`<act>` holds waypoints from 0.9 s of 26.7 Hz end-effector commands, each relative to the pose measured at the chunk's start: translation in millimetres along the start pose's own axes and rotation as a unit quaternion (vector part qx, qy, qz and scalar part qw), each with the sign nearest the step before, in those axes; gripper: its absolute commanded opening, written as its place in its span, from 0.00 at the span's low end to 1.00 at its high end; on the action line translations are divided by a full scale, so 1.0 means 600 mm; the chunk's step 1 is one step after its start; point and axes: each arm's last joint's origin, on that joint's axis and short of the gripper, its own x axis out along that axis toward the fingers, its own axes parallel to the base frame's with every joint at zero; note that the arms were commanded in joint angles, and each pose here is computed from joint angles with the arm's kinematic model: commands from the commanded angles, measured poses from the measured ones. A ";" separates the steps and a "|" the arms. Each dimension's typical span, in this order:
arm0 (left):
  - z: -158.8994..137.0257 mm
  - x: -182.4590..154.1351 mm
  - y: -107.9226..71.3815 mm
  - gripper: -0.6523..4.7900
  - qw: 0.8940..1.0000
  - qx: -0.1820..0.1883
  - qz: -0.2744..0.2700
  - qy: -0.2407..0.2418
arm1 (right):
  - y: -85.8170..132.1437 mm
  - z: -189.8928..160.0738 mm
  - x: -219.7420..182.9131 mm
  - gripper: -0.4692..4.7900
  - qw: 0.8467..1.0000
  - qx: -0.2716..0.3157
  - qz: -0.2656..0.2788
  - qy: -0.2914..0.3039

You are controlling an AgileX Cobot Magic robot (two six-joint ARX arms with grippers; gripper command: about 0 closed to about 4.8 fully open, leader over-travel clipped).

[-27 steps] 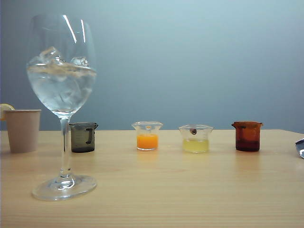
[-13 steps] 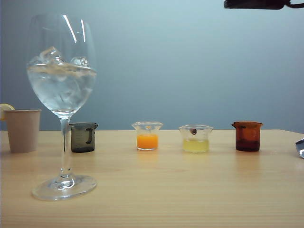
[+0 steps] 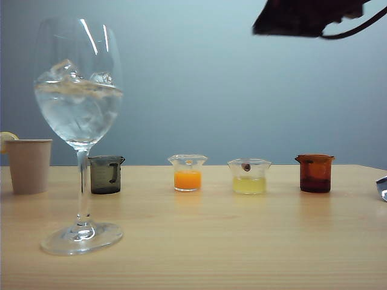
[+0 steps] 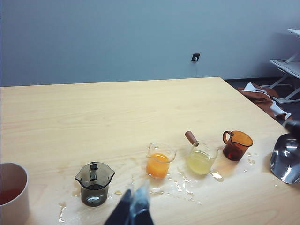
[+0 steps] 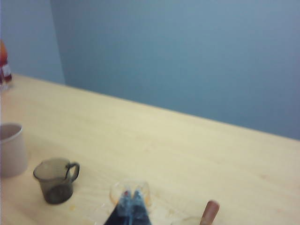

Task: Pick up the second measuring cup from the left, pour the orange juice inside into the goblet, and finally put the measuring cup back in its original place.

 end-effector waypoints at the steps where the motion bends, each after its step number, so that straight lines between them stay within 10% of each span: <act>1: 0.004 -0.002 -0.001 0.11 1.000 0.000 -0.001 -0.005 | 0.027 -0.014 0.013 0.09 1.000 0.003 -0.010 0.001; 24: 0.004 -0.001 -0.001 0.11 1.000 0.000 -0.001 -0.005 | 0.086 -0.166 0.143 0.09 0.996 0.032 -0.027 0.076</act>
